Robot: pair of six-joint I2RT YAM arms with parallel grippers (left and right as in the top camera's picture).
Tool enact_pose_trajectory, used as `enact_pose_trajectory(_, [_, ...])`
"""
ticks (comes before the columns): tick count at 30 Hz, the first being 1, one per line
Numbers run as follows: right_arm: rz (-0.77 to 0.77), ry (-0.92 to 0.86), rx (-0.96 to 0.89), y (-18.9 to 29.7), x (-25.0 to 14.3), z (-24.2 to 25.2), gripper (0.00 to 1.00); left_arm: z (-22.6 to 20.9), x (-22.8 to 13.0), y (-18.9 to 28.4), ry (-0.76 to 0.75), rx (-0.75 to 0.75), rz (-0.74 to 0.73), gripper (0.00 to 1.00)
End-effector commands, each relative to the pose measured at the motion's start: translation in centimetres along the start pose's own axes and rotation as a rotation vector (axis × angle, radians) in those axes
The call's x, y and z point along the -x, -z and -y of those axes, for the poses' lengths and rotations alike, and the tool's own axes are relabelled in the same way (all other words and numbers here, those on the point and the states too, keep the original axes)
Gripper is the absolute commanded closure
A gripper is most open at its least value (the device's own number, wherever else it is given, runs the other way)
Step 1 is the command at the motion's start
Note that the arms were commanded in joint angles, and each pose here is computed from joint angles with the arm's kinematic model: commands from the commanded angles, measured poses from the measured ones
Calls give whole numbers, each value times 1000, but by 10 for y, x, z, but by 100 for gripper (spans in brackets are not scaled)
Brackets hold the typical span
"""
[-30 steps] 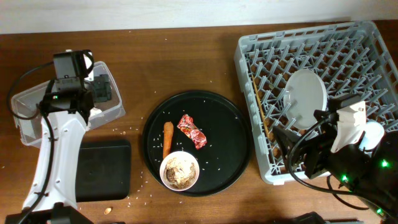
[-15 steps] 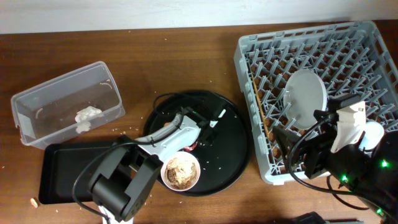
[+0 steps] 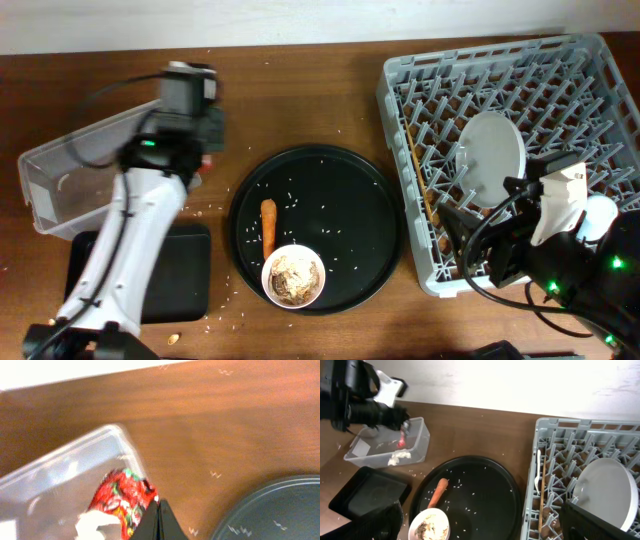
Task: Sort waste into correct bins and load items into the dishwasher rack
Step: 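Pick the red candy wrapper with the left gripper and drop it in the bin, then pick the carrot with the left gripper and place it on the black tray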
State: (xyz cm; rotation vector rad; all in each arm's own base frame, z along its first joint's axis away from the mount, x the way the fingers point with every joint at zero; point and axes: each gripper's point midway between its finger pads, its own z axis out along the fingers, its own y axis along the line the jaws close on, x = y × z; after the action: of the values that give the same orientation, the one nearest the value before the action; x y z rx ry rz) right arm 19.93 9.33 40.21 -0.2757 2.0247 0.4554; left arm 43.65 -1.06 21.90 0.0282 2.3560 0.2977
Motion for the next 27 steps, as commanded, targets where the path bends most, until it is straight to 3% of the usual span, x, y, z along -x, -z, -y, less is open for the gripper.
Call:
enact_pose_trajectory(1, [8, 6, -7, 1, 1, 1, 1, -80, 1, -24, 154, 25, 20, 99])
enact_pose_trajectory(2, [8, 6, -7, 1, 1, 1, 1, -98, -2, -26, 187, 38, 21, 78])
enact_pose_trajectory(3, [8, 6, -7, 1, 1, 1, 1, -111, -4, -26, 207, 60, 20, 42])
enact_pose_trajectory(4, [8, 6, -7, 1, 1, 1, 1, -115, -1, -22, 213, 66, 30, 34])
enact_pose_trajectory(5, [8, 6, -7, 1, 1, 1, 1, -115, 4, -9, 212, 58, 46, 33])
enact_pose_trajectory(6, [8, 6, -7, 1, 1, 1, 1, -112, 10, 6, 207, 50, 72, 33])
enact_pose_trajectory(7, [8, 6, -7, 1, 1, 1, 1, -74, 8, 33, 170, -102, 64, 35])
enact_pose_trajectory(8, [8, 6, -7, 1, 1, 1, 1, -42, -4, 41, 133, -203, 8, 43])
enact_pose_trajectory(9, [8, 6, -7, 1, 1, 1, 1, 8, -43, 43, 82, -299, -156, 51])
enact_pose_trajectory(12, [8, 6, -7, 1, 1, 1, 1, 107, -158, 15, -8, -383, -478, 50])
enact_pose_trajectory(14, [8, 6, -7, 1, 1, 1, 1, 131, -196, 2, -68, -402, -526, 51])
enact_pose_trajectory(17, [8, 6, -7, 1, 1, 1, 1, 151, -223, -28, -120, -389, -506, 56])
enact_pose_trajectory(19, [8, 6, -7, 1, 1, 1, 1, 155, -230, -43, -126, -374, -514, 58])
enact_pose_trajectory(22, [8, 6, -7, 1, 1, 1, 1, 153, -232, -54, -140, -340, -514, 74])
enact_pose_trajectory(24, [8, 6, -7, 1, 1, 1, 1, 147, -194, -34, -126, -334, -440, 85])
enact_pose_trajectory(27, [8, 6, -7, 1, 1, 1, 1, 102, -135, 15, -140, -211, -281, 85])
